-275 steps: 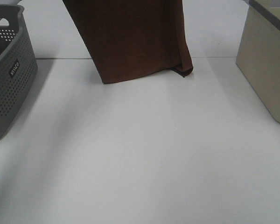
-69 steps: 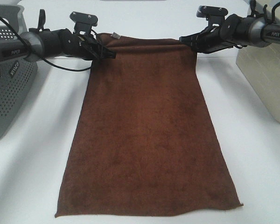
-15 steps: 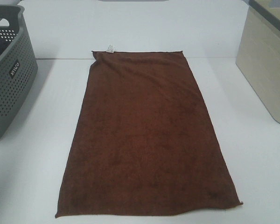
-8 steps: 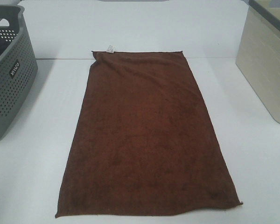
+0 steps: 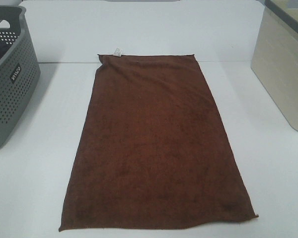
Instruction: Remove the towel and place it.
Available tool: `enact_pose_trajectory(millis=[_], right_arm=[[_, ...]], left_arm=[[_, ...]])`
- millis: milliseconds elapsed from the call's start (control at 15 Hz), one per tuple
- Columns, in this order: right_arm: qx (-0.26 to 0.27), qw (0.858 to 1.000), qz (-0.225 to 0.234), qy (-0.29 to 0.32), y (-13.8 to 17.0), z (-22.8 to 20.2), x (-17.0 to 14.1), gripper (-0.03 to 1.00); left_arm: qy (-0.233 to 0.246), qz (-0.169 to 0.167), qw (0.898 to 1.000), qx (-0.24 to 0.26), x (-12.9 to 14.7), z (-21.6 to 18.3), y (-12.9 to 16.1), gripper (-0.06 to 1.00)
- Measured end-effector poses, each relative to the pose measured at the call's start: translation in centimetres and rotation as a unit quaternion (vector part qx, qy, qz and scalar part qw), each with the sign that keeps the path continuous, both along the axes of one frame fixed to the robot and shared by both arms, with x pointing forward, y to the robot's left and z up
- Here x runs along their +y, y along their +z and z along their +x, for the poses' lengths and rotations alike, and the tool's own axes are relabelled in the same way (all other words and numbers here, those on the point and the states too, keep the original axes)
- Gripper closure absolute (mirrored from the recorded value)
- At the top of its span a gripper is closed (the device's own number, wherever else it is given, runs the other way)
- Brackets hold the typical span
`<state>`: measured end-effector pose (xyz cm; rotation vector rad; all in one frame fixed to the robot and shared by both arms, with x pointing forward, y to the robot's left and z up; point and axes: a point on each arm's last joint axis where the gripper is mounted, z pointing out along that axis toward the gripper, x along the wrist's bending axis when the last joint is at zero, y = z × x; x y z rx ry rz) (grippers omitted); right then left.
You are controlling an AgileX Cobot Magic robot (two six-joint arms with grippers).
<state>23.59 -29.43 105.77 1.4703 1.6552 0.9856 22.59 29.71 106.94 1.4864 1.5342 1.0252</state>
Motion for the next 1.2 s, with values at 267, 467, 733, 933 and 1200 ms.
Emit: enact_pose_trajectory(millis=[267, 467, 733, 933, 1200], right_arm=[[-0.002, 1.000, -0.005, -0.001, -0.5, -0.2, -0.1, 0.21], [-0.002, 1.000, -0.005, -0.002, -0.5, -0.2, -0.1, 0.21], [-0.002, 1.000, -0.005, -0.002, -0.5, -0.2, -0.1, 0.21], [-0.002, 1.000, -0.005, -0.002, -0.5, -0.2, -0.1, 0.21], [-0.002, 1.000, -0.005, -0.002, -0.5, -0.2, -0.1, 0.21]], left_arm=[[-0.039, -0.030, 0.998, 0.029, -0.8, 0.6, -1.5, 0.05], [-0.021, -0.037, 0.999, 0.028, -0.5, 0.8, -1.8, 0.06], [-0.019, -0.042, 0.999, 0.026, -0.6, 0.9, -1.7, 0.06], [-0.019, -0.042, 0.999, 0.026, -0.6, 0.9, -1.7, 0.06], [-0.020, -0.042, 0.999, 0.026, -0.6, 0.9, -1.7, 0.06]])
